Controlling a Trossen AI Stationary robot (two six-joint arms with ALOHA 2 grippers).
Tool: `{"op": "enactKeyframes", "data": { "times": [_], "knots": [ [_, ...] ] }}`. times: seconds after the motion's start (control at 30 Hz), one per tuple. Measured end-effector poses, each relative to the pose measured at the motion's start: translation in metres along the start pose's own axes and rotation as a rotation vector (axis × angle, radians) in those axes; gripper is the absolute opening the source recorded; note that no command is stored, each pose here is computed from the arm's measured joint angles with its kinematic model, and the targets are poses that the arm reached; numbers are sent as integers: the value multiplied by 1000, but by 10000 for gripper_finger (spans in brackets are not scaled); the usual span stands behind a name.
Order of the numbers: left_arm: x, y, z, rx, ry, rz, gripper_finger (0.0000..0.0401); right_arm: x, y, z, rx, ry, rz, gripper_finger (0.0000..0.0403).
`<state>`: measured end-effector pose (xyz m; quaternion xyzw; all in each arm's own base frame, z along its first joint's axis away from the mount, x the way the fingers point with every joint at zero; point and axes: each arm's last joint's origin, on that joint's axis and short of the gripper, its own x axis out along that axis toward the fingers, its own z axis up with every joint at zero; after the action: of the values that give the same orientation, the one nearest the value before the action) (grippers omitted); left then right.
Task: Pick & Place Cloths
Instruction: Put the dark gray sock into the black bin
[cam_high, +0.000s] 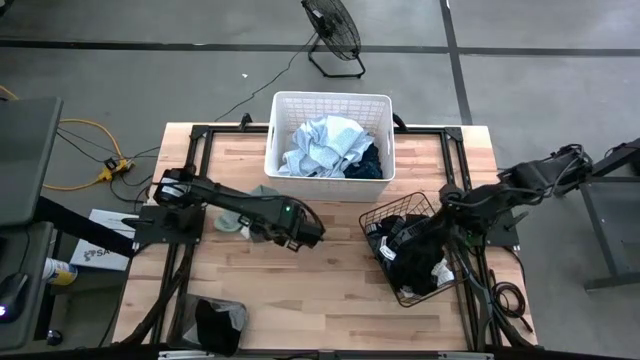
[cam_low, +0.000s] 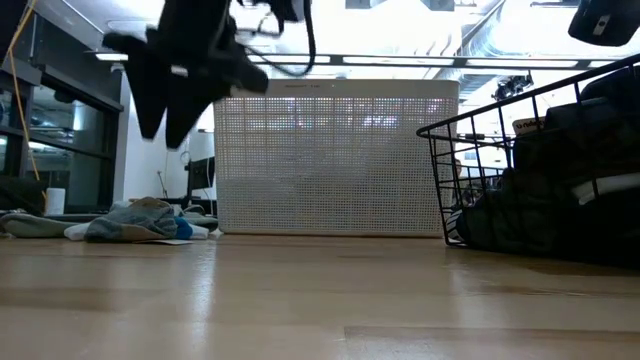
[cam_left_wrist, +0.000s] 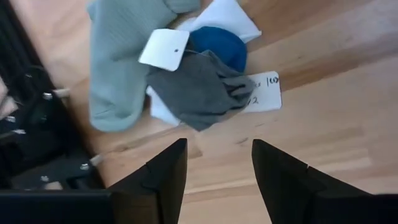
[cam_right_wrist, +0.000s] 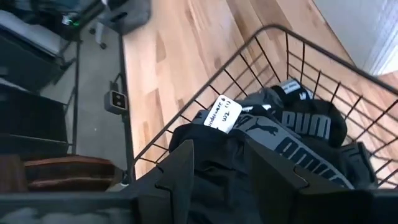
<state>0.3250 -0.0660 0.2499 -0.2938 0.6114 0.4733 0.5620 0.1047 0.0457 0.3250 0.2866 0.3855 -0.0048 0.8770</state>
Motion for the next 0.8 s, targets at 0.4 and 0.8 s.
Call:
{"op": "enactKeyframes", "data": {
  "times": [0.4, 0.8],
  "knots": [
    [58, 2, 13, -155, 125, 23, 189, -24, -14, -9, -60, -33, 35, 134],
    [84, 4, 10, -223, 121, 23, 301, -26, -16, -10, -110, -47, 16, 134]
  ]
}}
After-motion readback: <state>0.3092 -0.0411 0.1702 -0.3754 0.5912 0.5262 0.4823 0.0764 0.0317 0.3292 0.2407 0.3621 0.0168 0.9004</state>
